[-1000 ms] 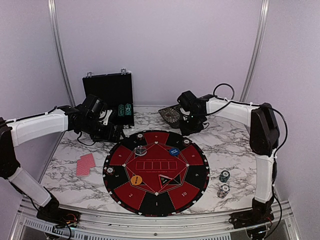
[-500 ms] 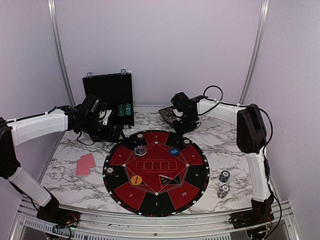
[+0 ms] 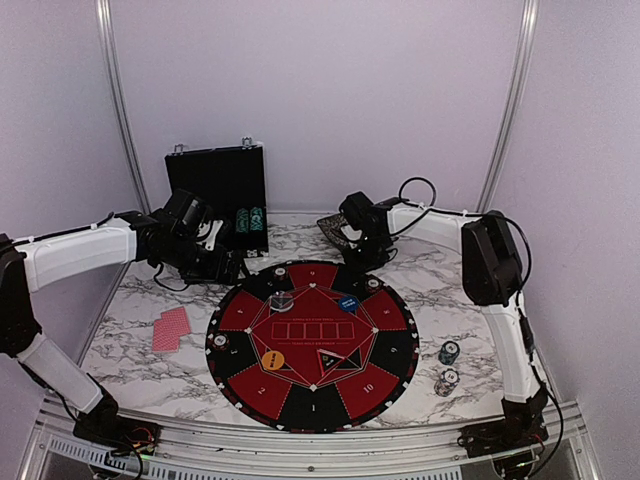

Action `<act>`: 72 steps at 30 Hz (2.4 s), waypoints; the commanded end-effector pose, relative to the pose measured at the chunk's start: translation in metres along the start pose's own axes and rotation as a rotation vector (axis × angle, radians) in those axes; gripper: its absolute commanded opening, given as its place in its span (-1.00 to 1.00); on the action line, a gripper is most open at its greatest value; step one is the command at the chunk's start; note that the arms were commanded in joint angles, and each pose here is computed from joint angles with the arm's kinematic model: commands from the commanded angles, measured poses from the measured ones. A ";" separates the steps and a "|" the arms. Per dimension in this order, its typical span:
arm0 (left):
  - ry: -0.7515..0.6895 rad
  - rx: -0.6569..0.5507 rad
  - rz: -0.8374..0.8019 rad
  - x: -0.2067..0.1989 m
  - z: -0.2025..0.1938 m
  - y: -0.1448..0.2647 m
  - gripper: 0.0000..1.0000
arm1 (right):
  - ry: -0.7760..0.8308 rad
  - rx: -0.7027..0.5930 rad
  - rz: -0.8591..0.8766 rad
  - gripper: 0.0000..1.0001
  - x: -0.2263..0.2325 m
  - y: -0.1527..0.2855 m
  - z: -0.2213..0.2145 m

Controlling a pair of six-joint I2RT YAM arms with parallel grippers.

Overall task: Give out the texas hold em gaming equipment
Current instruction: Place the poker chips pile in the small blind area.

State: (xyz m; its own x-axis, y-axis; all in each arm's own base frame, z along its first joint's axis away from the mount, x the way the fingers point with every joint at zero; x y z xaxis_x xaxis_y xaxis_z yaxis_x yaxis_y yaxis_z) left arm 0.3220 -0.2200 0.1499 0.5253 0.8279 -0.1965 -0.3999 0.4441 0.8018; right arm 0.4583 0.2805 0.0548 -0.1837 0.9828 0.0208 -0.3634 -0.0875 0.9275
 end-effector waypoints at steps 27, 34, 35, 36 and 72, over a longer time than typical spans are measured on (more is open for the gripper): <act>0.013 0.004 -0.015 0.004 -0.002 -0.006 0.98 | 0.008 0.036 0.056 -0.21 -0.006 -0.026 -0.001; 0.015 0.004 -0.014 0.004 -0.002 -0.006 0.98 | 0.008 0.037 0.054 -0.11 -0.007 -0.025 0.000; 0.015 0.004 -0.014 0.004 -0.002 -0.006 0.98 | 0.008 0.038 0.055 -0.10 -0.006 -0.025 0.000; 0.015 0.003 -0.014 0.004 -0.001 -0.005 0.98 | 0.006 0.036 0.055 -0.09 -0.007 -0.025 0.001; 0.014 -0.025 -0.033 0.000 0.004 0.003 0.98 | -0.181 -0.122 0.032 0.28 -0.048 0.127 -0.017</act>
State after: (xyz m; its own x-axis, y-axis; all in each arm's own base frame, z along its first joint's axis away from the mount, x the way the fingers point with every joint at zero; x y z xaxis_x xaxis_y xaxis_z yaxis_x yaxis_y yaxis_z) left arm 0.3236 -0.2191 0.1478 0.5222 0.8248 -0.2169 -0.3895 0.4569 0.7997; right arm 0.4299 0.2419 0.1631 -0.1178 0.9861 0.1175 -0.4745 -0.1598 0.8656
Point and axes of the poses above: each gripper's point midway between its finger pads, its own y axis back along the fingers, its own x axis along the line the jaws close on, z = x × y, the point moved 1 cm from there along y, back along the fingers, and after that the axes turned 15 degrees about -y, right-handed, at the moved point
